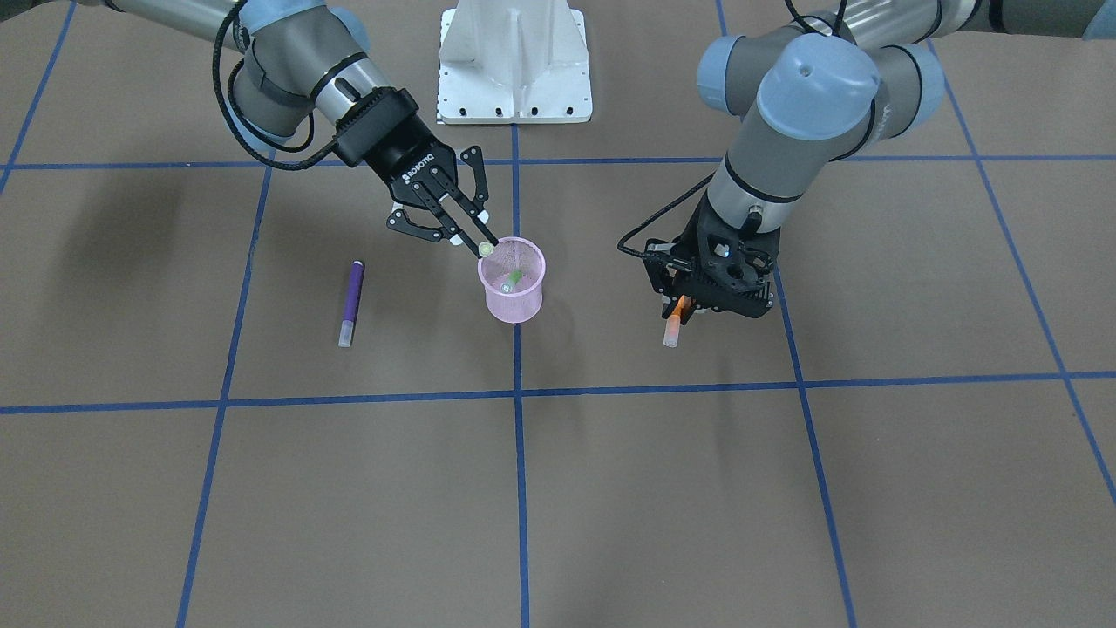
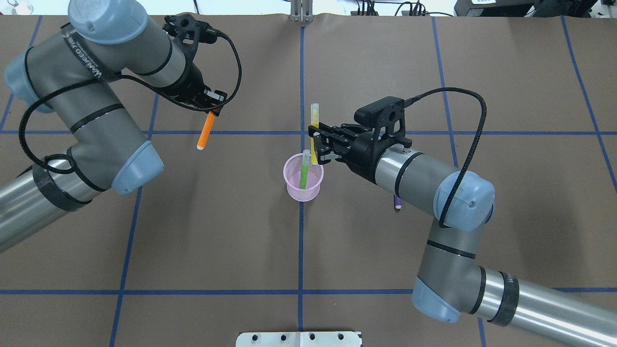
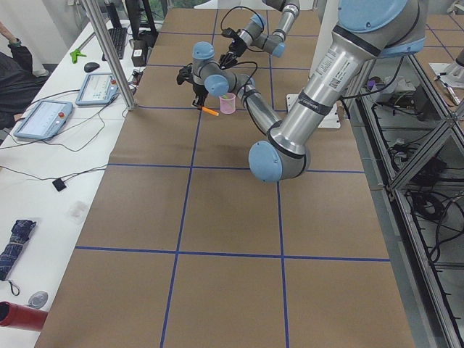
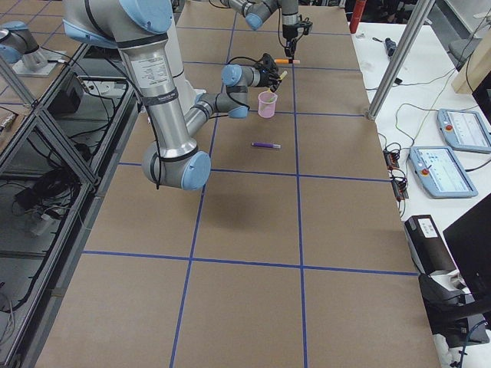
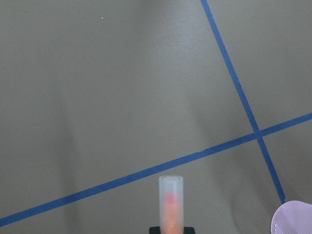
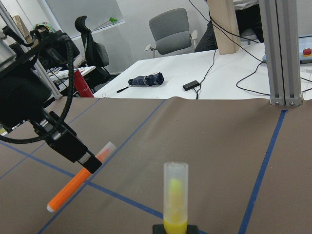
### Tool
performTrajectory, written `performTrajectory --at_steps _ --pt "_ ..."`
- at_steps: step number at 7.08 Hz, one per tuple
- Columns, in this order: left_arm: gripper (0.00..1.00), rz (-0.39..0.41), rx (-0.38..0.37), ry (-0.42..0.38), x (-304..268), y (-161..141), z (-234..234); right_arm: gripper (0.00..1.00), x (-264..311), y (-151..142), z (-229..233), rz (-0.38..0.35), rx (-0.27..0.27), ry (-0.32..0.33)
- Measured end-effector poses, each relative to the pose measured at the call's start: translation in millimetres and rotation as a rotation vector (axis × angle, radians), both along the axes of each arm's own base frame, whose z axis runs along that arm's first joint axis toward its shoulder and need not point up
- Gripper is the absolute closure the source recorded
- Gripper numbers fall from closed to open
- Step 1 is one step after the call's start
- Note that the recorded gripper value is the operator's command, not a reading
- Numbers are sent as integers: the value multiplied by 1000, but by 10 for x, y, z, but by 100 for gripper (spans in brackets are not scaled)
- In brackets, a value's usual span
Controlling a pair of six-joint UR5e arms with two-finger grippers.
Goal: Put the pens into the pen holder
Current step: 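Lower yellow marker into cup with right gripper while left lifts orange marker, then carry orange marker into cup with left gripper while right approaches purple marker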
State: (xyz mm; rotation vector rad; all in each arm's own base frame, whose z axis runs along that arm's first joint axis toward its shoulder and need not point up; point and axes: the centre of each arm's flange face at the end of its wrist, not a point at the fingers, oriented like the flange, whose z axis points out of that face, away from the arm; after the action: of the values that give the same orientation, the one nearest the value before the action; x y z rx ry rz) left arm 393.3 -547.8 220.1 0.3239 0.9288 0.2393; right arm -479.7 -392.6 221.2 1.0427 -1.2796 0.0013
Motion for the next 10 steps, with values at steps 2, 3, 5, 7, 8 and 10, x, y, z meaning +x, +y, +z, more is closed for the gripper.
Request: performTrajectory --at_steps 2,3,5,7,8,10 --pt "100 2 4 0 -16 -1 6 100 -240 28 16 14 -7 16" --pt "100 2 4 -1 -19 -2 8 80 -286 36 12 15 -8 17" --pt "100 -1 4 -1 -35 -14 8 0 -345 80 -3 8 -13 12" --pt "100 -6 5 0 -67 -34 1 0 -374 125 -16 0 -19 9" --pt "100 -13 9 4 -111 -49 -27 0 -357 128 -25 -3 -28 4" --pt "100 -36 54 40 -309 -8 -246 0 -216 140 -172 -23 -106 60"
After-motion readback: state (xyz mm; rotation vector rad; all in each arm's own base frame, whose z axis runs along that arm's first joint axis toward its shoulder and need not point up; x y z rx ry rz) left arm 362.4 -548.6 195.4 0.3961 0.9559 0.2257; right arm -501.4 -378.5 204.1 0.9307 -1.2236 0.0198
